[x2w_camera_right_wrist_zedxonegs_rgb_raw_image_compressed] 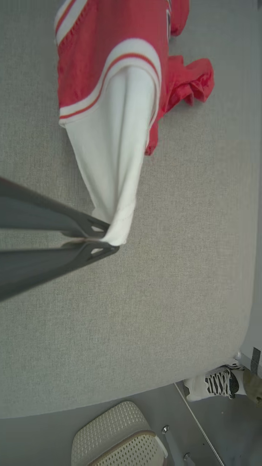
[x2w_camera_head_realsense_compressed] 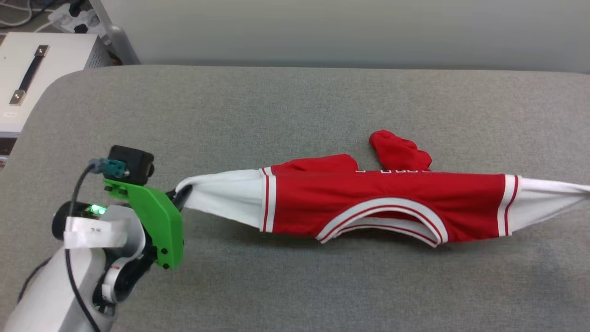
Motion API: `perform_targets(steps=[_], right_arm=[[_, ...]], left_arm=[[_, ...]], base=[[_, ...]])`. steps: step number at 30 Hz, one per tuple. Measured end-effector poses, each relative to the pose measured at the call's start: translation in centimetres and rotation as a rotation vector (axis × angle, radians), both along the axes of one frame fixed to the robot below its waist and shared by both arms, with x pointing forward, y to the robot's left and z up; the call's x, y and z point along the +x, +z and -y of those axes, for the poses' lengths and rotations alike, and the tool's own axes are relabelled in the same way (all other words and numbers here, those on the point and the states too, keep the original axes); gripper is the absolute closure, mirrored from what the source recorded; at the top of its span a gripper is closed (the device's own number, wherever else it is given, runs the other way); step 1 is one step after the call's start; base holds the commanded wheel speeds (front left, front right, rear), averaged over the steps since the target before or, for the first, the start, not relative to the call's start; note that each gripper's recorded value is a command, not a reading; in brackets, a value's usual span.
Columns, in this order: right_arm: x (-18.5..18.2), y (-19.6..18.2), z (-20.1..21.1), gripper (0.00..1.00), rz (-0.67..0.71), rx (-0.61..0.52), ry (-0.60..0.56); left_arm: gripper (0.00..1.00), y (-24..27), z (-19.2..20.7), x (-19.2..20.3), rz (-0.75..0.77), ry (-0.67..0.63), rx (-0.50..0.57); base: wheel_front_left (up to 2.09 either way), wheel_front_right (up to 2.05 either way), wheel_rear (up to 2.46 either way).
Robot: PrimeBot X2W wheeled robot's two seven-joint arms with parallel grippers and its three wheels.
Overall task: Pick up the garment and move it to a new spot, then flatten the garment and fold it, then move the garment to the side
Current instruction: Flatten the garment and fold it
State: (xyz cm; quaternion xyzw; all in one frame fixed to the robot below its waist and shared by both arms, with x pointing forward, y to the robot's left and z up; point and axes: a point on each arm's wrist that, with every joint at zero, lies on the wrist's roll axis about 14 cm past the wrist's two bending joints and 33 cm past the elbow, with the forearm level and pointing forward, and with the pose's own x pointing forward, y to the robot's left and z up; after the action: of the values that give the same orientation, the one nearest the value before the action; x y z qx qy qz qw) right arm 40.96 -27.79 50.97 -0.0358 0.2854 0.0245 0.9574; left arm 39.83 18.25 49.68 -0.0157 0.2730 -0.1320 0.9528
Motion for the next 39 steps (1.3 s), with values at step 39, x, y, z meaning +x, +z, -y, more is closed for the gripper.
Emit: perform_targets(steps=[39], right_arm=[[11.0,24.8,1.3,1.0,0.72,-0.083,0.049]], left_arm=[[1.0,25.8,-1.2,9.7,0.783,-0.047,0.105]], base=[[0.0,0.0,0.0]])
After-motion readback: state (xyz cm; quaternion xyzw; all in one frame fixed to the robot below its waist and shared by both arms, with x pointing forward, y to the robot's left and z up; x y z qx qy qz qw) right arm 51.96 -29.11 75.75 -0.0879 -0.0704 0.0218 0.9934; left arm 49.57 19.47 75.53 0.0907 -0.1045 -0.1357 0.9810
